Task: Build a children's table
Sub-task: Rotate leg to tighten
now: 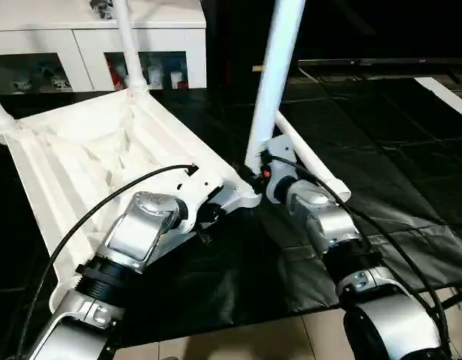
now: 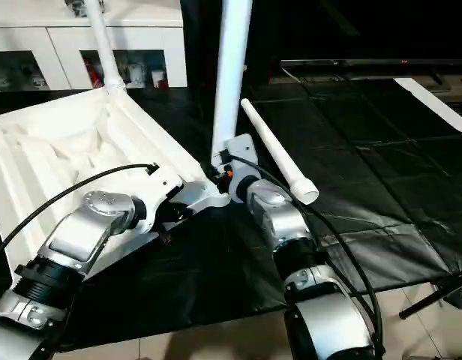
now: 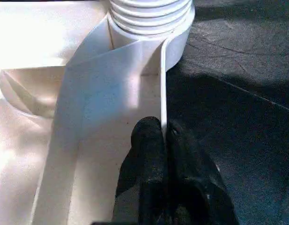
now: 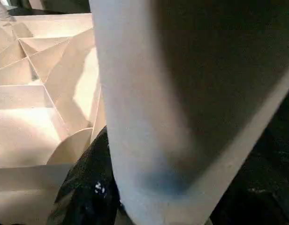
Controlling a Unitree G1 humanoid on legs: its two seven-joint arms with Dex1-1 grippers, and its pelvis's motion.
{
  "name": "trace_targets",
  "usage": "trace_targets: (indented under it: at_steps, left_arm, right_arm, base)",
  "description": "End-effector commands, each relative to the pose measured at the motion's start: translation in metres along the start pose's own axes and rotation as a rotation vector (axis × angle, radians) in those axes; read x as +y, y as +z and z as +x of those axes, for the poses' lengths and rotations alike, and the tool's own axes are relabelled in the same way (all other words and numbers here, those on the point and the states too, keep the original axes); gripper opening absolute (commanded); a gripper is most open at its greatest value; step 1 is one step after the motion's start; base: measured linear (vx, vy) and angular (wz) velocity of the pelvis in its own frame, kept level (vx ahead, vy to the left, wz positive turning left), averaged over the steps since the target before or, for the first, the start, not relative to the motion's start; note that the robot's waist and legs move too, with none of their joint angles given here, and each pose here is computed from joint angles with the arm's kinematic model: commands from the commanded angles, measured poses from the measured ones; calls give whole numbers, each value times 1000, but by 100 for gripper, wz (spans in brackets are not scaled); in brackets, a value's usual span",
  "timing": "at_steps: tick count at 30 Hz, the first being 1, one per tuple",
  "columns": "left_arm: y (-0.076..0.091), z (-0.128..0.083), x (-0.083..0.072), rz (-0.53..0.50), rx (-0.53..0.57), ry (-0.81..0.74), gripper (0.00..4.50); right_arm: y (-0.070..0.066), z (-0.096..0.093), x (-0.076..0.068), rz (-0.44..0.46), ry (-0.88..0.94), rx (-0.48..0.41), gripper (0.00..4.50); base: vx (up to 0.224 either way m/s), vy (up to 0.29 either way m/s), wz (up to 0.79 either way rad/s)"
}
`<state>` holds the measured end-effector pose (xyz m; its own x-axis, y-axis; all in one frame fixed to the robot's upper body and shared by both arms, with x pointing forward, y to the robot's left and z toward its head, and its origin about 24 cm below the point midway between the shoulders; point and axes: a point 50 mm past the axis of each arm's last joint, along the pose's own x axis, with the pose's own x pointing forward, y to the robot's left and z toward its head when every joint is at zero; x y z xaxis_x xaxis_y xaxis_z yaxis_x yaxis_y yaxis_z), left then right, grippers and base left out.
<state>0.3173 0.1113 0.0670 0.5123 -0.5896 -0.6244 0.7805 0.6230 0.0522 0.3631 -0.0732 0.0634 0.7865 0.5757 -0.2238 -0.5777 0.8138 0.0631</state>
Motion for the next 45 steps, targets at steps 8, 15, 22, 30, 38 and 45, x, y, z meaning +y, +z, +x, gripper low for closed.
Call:
trace_targets:
  at_steps: [8,15,22,30,38,45]
  left_arm:
    - [28,-2,-11,79,-96,-47,0]
    - [26,2,2,88,-76,-6,0]
    - [24,3,12,151,-47,14,0]
    - [20,4,20,205,-56,-41,0]
    - [16,2,23,202,-68,-59,0]
    - [9,-1,21,226,-97,-132,0]
  right_arm:
    - [-54,-10,-5,28,-51,193,301]
    - [-51,-18,-8,44,0,141,358]
    - [-55,-40,-4,35,123,69,410]
    - [-49,-71,-14,-31,120,55,443]
    - [-36,-87,-12,7,203,80,443]
    - [-19,-98,-20,59,99,-98,443]
  base:
    - [0,0,0]
    - [0,0,0]
    - [0,0,0]
    - [0,0,0]
    - [0,0,0]
    - [0,0,0]
